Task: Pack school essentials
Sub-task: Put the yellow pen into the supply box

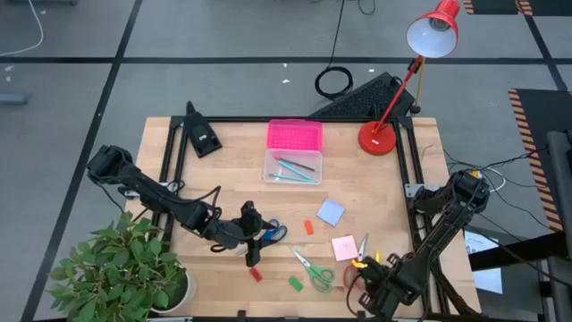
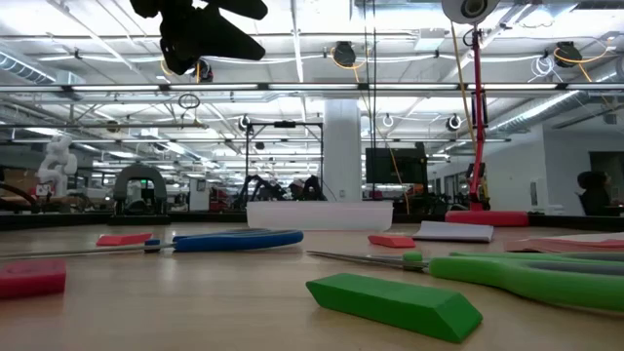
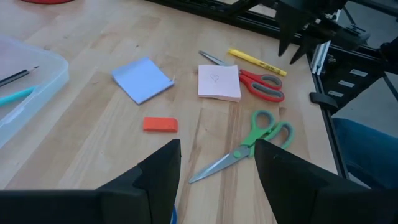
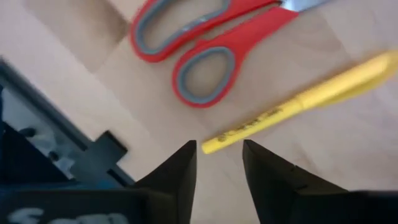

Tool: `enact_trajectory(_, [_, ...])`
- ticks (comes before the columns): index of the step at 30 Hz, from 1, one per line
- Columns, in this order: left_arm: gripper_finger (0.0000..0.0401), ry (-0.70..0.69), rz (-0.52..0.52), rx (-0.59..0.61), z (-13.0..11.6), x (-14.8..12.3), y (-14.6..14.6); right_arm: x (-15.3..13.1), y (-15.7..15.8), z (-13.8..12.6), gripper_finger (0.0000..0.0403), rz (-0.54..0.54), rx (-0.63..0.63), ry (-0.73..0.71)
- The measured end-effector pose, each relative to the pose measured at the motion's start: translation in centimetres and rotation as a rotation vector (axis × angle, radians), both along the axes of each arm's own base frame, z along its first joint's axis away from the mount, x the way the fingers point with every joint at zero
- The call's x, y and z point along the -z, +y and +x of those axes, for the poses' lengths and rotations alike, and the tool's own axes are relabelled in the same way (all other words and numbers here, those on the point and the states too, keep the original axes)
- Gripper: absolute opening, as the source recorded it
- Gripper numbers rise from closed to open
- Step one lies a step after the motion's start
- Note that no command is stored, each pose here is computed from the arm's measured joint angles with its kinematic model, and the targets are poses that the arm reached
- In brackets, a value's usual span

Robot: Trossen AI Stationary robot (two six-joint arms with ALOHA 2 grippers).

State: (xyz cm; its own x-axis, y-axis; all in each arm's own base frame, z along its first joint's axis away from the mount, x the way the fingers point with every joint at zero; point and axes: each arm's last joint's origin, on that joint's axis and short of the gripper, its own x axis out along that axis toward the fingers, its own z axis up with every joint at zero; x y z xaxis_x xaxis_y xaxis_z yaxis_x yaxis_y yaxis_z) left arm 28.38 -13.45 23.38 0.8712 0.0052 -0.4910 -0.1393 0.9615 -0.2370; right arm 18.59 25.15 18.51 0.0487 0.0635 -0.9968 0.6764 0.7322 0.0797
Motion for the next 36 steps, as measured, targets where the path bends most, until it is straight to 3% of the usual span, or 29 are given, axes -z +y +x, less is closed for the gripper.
enact_trajectory(8, [0.0209, -0.002, -0.005, -0.002, 0.0, 0.0, 0.0, 0.0, -0.3, -0.2, 0.0204, -0.028, 0.033, 0.026])
enact_trajectory(19, [0.0209, -0.005, -0.007, -0.001, 0.0, 0.0, 0.0, 0.1, -0.8, -0.5, 0.029, -0.079, 0.213, 0.063])
enact_trajectory(29, [0.0209, -0.004, -0.007, -0.001, 0.0, 0.0, 0.0, 2.6, -1.1, -0.8, 0.0304, -0.047, 0.32, 0.004])
enact_trajectory(36, [0.0209, -0.004, -0.008, -0.001, 0.0, 0.0, 0.0, 4.9, -1.7, -1.7, 0.0304, 0.037, 0.337, 0.062])
